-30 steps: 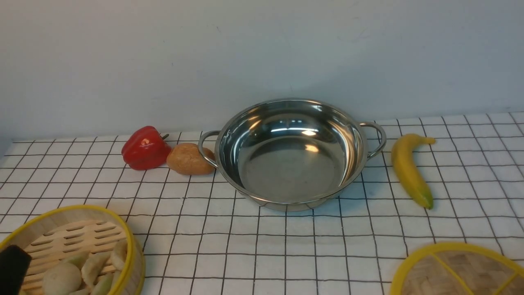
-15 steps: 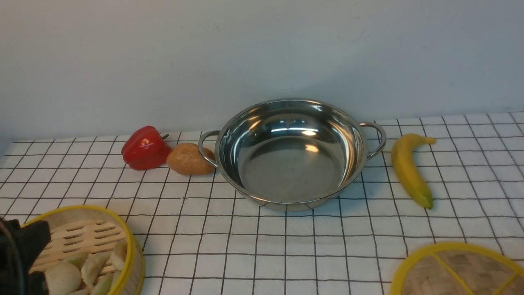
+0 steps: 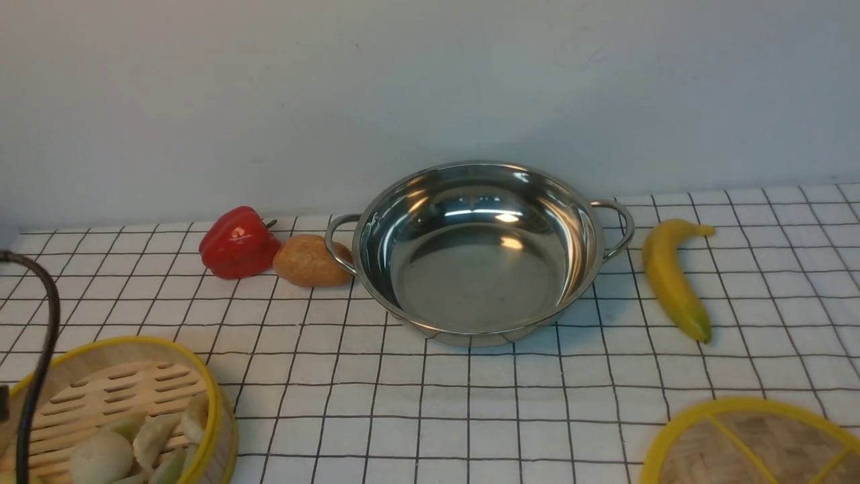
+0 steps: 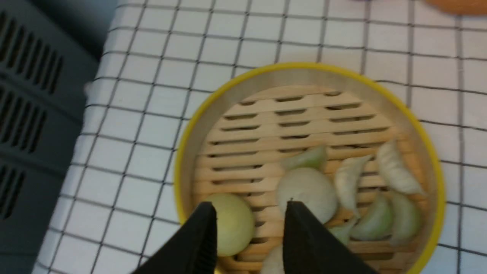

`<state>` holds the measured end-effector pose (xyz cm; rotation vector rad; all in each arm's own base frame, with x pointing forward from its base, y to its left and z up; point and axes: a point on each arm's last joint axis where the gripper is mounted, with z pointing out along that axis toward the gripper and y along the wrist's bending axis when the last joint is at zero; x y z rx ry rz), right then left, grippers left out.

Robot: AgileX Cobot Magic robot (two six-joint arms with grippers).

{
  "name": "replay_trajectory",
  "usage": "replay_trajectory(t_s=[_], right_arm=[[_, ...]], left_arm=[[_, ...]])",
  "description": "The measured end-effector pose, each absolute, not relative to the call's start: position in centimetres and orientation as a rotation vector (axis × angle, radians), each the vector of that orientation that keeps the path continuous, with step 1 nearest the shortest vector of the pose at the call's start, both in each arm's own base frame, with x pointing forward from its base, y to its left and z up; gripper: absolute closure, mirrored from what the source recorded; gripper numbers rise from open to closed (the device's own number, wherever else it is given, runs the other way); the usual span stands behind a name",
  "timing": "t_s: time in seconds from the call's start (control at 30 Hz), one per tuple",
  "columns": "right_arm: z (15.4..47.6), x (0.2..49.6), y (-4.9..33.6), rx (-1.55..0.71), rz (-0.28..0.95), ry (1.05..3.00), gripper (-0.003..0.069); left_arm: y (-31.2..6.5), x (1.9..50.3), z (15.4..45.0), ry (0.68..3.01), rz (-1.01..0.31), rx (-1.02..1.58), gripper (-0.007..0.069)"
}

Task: Place the steamer in the pot on the white tablecloth, and put the lid on the steamer.
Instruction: 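Grasp the rim of the steamer basket holding the buns with the left gripper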

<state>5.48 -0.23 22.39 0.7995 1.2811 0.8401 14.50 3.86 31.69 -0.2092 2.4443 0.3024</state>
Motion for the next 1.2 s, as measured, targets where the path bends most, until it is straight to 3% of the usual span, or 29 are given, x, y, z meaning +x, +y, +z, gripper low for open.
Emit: replay_trajectory(t_s=[0.3,0.43,0.53,0.8,1.2], right_arm=[[25.7,5.1,0.5,0.562,0.660,1.443,0.0417],[25.5,5.5,1.2,0.497,0.622,1.620,0.0417],[25.2,5.7,1.4,0.474,0.622,1.677,0.0417],[25.2,5.9,2.2,0.306,0.610,1.718,0.0417],[25.0,5.6,3.0,0.197,0.635,1.760,0.0417]], left_arm=[[4.9,21.5,33.3,2.723,0.300,0.037,0.0357],[7.4,24.0,32.1,2.815,0.449,0.344,0.0296],[8.9,24.7,31.0,2.846,0.474,0.428,0.0285],[14.0,27.0,25.1,2.910,0.173,0.458,0.0280],[15.5,29.1,19.1,3.007,0.079,0.509,0.0280]])
